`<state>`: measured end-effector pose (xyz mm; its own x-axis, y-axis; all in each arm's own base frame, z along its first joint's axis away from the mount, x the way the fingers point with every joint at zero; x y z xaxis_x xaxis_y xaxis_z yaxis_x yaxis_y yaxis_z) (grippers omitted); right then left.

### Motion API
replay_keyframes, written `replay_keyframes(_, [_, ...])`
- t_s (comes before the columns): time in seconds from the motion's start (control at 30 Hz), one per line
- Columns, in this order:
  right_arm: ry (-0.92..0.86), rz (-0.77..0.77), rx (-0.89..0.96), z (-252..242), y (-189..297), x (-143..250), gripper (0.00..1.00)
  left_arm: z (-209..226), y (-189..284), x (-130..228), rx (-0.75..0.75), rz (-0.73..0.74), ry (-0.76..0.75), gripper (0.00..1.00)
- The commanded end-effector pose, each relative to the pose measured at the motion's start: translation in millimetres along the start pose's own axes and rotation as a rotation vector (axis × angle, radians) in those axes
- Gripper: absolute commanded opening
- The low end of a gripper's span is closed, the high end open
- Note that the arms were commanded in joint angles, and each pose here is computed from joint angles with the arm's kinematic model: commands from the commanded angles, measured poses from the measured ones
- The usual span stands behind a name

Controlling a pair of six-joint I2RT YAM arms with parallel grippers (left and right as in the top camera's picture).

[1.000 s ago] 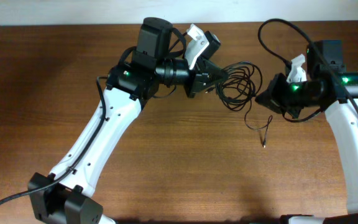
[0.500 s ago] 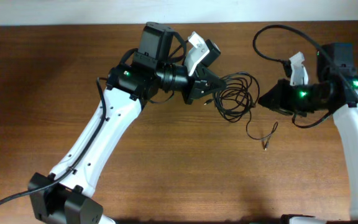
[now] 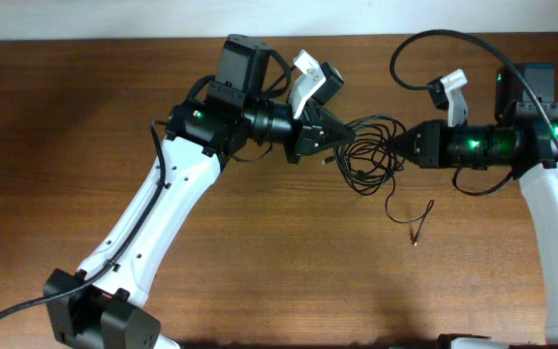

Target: Untangle cables

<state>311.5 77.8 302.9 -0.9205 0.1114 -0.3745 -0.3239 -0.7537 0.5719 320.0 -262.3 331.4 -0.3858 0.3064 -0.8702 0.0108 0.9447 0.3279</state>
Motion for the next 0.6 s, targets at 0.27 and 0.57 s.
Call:
replay_keyframes(0.27, [0.206,-0.001,-0.058,22,-9,0,0.1,-8,2,-4,0.082,-0.025,0.038,0.0])
replay_keyframes(0.57, [0.353,0.043,0.006,22,-19,9,0.24,1,2,-2,0.002,-0.006,0.123,0.0])
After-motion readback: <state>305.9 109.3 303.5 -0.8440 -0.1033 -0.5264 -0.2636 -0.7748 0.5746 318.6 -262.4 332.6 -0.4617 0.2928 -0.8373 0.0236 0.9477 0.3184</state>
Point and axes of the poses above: each gripper's point midway between its finger pads, its own y axis back along the fingers, its own z axis along the line the jaws close on, x = y × z, the point moved 5 cm from there along y, back along the fingers, and after that the axes turned 6 degrees about -y, right-handed, at the moved point
